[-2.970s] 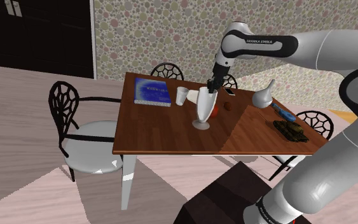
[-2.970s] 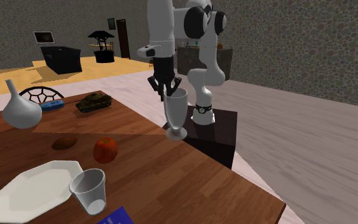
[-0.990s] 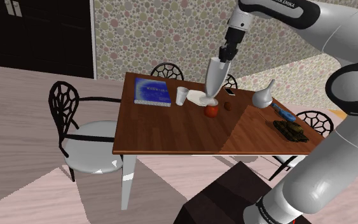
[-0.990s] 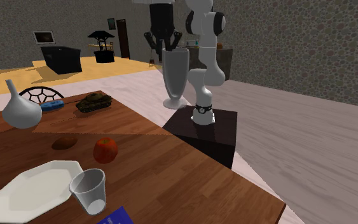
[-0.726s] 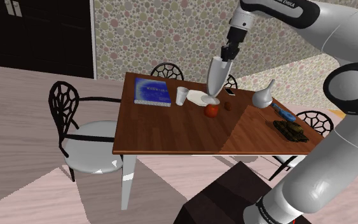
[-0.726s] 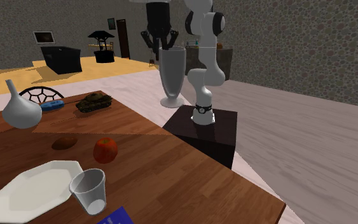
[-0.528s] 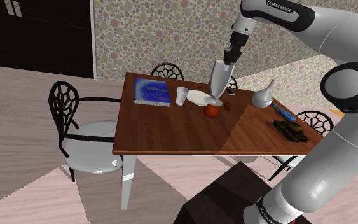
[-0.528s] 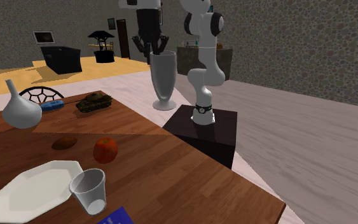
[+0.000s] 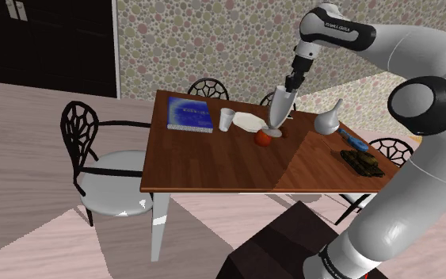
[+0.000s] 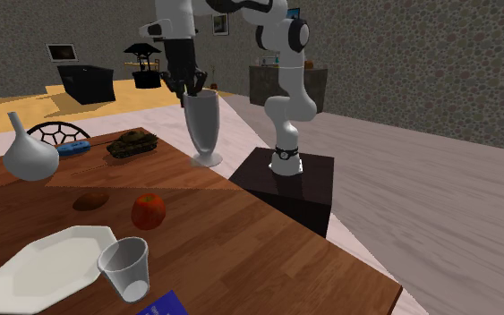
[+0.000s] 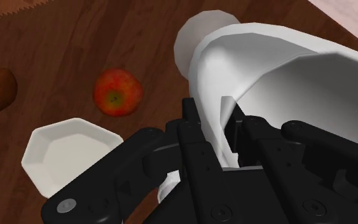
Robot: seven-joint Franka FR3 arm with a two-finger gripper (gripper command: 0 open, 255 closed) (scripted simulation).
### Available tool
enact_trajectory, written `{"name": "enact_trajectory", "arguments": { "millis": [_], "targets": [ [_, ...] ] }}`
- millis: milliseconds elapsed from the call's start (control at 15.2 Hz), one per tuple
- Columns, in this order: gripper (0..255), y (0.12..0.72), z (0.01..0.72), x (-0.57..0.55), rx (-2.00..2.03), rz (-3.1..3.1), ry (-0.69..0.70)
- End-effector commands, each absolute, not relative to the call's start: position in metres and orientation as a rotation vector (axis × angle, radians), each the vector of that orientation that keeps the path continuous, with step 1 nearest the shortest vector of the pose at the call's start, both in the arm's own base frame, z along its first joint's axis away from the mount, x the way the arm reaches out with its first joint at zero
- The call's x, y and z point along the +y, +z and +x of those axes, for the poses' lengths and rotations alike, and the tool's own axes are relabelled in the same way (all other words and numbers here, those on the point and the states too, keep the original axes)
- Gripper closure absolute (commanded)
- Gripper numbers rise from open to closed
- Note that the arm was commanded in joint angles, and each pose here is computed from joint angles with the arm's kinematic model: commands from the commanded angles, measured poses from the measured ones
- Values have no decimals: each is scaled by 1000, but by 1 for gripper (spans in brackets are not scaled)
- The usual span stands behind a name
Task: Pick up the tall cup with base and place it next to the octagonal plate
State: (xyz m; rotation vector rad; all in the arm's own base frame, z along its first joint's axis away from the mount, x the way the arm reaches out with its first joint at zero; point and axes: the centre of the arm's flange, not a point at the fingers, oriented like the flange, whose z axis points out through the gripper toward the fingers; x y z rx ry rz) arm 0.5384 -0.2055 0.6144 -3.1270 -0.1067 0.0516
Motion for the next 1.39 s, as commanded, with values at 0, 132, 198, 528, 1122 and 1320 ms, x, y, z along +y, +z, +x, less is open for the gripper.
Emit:
{"name": "enact_trajectory", "arguments": {
  "millis": [0,132,198,528,1122,1320],
  "targets": [
    [255,603,543,-230,-108,-3128,49],
    [255,591,544,-253,-108,-3128,49],
    [255,584,545,-265,-108,-3128,49],
    [255,553,549,-323,-108,-3128,49],
    [255,497,556,-427,-108,-3128,49],
    [255,479,556,-441,-108,-3128,49]
  ]
}}
